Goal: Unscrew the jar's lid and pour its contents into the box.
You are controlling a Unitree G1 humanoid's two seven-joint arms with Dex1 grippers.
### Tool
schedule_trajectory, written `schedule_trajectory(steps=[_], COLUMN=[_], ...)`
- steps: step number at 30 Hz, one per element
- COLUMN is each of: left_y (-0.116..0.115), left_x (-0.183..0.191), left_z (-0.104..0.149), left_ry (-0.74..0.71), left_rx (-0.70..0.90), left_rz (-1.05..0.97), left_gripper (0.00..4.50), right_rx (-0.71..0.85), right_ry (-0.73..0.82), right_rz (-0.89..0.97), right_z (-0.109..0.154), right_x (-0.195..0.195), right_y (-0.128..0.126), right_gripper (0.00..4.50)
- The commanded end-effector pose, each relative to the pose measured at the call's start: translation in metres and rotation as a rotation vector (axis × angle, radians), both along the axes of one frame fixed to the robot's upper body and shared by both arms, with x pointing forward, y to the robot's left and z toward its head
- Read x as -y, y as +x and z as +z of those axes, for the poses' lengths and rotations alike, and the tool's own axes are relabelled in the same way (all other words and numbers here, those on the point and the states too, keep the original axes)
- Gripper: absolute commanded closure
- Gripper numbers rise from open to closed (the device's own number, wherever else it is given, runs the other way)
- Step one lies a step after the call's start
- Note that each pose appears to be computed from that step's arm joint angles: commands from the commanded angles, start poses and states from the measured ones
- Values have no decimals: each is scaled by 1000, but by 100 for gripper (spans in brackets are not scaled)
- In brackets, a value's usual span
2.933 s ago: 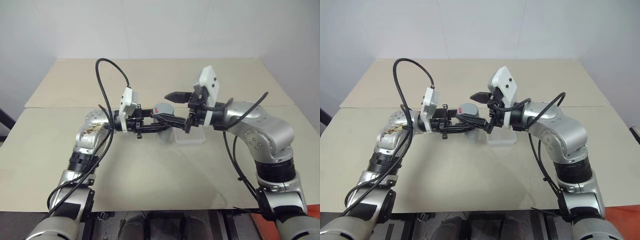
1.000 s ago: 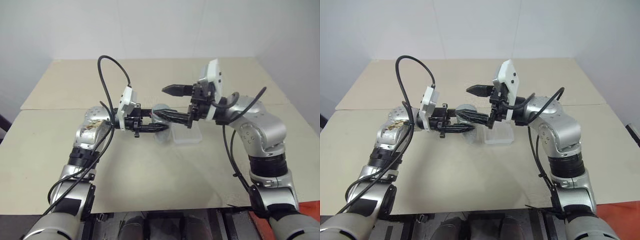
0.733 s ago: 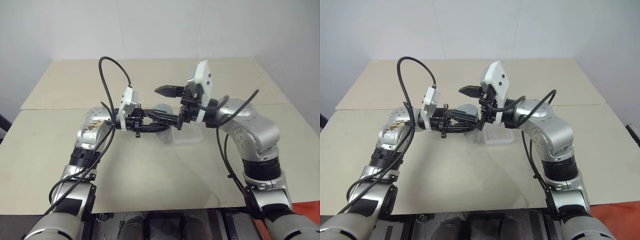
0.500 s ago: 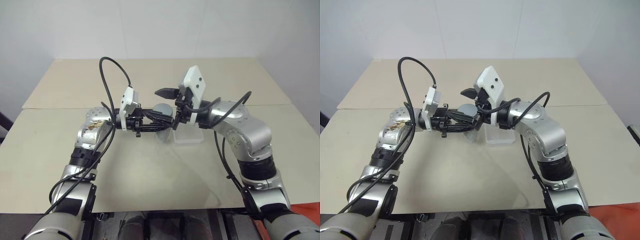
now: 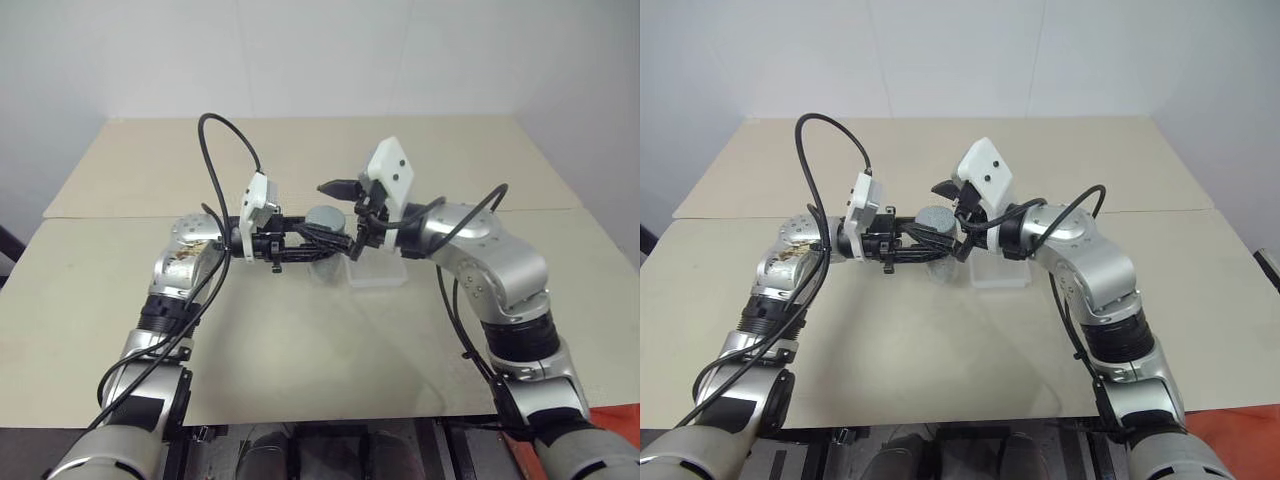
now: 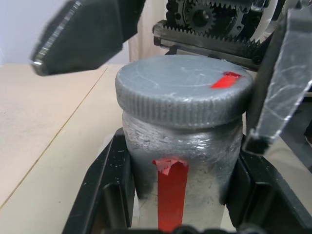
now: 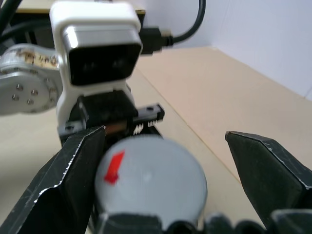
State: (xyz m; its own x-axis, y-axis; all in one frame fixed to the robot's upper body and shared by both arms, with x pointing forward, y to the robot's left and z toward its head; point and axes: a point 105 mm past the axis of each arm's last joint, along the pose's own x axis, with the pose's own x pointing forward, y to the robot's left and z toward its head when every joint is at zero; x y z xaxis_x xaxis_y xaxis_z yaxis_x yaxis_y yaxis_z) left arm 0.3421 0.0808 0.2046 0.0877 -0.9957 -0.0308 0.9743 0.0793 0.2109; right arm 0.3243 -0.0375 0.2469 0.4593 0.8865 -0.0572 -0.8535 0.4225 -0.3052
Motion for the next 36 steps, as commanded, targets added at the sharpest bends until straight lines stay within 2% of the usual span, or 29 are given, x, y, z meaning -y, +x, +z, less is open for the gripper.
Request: schedule_trajectory(steps=[1, 19, 28, 36], left_y=[-9, -14, -2, -2], left_x=[-8, -15, -6, 4], left_z=[15, 12, 12, 18], left_ry=[-22, -15, -37, -42], left_rx=[59, 50, 51, 71], left_rz=[-29, -15, 13, -26], left_gripper=[249, 249, 249, 249], right_rx=[22, 21, 52, 75], right_ry=[23, 44, 49, 53], right_rz=[-144, -186, 48, 72], right_z=[11, 23, 29, 30], right_x=[38, 89, 41, -7], right_y=[15, 10, -18, -6], right_gripper=[2, 2, 2, 2])
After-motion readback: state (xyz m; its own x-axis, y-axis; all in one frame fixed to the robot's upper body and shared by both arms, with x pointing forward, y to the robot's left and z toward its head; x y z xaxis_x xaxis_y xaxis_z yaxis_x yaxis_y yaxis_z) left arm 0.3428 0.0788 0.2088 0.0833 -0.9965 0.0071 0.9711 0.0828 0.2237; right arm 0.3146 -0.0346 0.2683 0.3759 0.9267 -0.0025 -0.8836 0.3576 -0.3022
